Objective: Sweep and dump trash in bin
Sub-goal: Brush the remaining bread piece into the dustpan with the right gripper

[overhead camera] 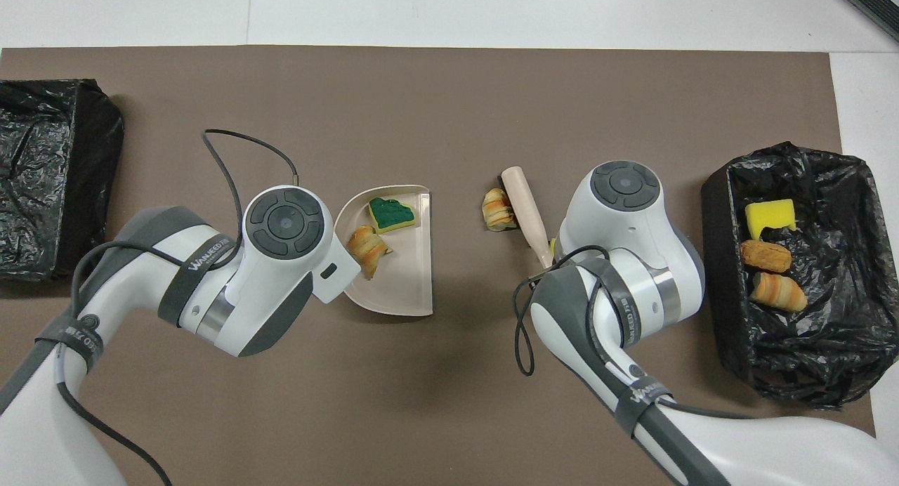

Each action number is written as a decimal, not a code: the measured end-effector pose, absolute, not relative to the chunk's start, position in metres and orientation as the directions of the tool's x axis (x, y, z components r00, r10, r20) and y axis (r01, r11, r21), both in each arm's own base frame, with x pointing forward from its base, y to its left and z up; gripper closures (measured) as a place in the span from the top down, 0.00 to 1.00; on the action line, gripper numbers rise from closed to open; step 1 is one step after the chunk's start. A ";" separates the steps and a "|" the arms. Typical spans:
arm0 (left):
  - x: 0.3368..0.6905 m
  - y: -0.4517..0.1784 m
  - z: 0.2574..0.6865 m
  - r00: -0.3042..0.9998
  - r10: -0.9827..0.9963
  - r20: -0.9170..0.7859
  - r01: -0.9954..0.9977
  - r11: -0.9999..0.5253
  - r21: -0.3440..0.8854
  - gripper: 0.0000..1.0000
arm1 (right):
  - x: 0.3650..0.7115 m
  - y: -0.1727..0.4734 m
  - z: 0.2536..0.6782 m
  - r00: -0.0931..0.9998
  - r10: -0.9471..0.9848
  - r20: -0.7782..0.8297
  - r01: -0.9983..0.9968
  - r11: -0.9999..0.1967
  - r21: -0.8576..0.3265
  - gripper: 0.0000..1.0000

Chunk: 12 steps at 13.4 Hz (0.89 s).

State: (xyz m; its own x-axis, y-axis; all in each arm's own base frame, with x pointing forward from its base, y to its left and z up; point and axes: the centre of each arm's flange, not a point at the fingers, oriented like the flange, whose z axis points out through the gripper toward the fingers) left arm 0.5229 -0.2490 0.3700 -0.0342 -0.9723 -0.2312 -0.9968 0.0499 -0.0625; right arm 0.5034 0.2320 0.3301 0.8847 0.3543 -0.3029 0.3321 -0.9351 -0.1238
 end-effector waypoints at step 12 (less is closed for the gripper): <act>0.525 -0.242 0.368 -0.024 -0.972 -0.233 -0.998 0.039 -0.059 0.33 | 0.443 0.341 0.327 0.943 0.240 -0.231 0.120 -0.892 -0.436 0.27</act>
State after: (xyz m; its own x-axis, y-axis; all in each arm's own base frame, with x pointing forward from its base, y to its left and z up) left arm 0.5251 -0.2419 0.3684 -0.0238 -0.9721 -0.2332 -0.9975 0.0385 -0.0586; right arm 0.4432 0.3409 0.3272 0.9429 0.2395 -0.2314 0.1197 -0.8921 -0.4358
